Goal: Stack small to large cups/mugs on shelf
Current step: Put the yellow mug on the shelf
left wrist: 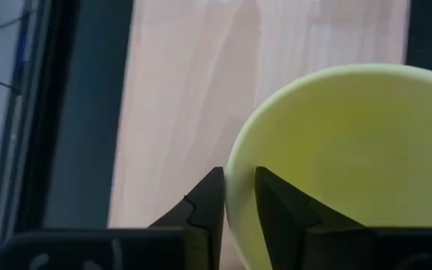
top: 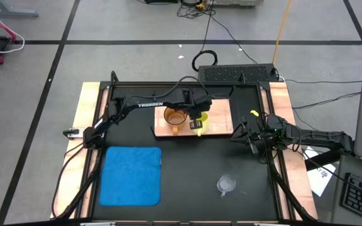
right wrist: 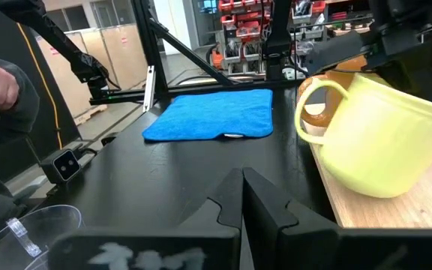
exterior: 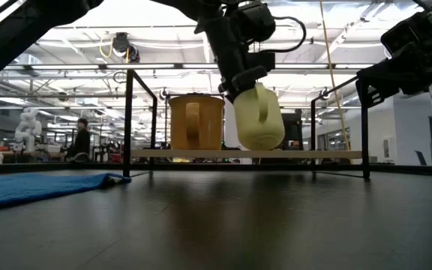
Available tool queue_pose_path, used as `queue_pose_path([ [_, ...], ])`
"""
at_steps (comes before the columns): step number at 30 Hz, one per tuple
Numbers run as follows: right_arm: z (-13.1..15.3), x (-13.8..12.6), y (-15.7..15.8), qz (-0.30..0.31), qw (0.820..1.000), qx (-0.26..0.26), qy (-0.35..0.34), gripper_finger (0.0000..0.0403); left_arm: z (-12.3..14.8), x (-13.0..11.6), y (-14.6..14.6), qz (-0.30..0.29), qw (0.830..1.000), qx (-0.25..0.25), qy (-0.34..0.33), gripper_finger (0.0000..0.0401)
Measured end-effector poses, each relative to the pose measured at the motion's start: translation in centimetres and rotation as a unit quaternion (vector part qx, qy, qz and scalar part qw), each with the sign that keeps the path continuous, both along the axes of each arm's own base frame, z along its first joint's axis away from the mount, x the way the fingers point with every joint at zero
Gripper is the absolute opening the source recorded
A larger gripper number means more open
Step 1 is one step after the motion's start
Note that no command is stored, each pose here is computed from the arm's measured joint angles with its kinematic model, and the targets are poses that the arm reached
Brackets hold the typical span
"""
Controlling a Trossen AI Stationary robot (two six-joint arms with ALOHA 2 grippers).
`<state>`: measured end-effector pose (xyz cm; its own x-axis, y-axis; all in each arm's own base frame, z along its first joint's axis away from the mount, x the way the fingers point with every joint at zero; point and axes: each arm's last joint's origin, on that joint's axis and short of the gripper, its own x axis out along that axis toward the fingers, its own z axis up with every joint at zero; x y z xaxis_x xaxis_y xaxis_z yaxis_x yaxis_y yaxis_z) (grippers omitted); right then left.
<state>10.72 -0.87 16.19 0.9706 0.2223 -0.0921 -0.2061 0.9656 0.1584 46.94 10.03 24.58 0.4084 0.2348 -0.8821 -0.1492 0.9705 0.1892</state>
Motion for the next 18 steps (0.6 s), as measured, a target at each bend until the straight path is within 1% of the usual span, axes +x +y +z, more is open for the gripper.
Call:
queue_pose_path([
  [5,0.0,0.0,0.0,0.0,1.0,0.0,0.001,0.0,0.1,0.2,-0.8,0.008,0.999,0.036,0.004,0.0063],
  [9,0.0,0.0,0.0,0.0,1.0,0.0,0.001,0.0,0.2,0.3,-1.4,0.006,0.999,0.046,0.004,0.0054],
  [13,0.0,0.0,0.0,0.0,1.0,0.0,0.002,0.0,0.3,0.3,-2.0,0.016,0.997,0.08,0.013,0.006],
  [18,0.0,0.0,0.0,0.0,1.0,0.0,0.002,0.0,0.2,0.2,-2.8,0.026,0.994,0.104,0.026,0.0069],
])
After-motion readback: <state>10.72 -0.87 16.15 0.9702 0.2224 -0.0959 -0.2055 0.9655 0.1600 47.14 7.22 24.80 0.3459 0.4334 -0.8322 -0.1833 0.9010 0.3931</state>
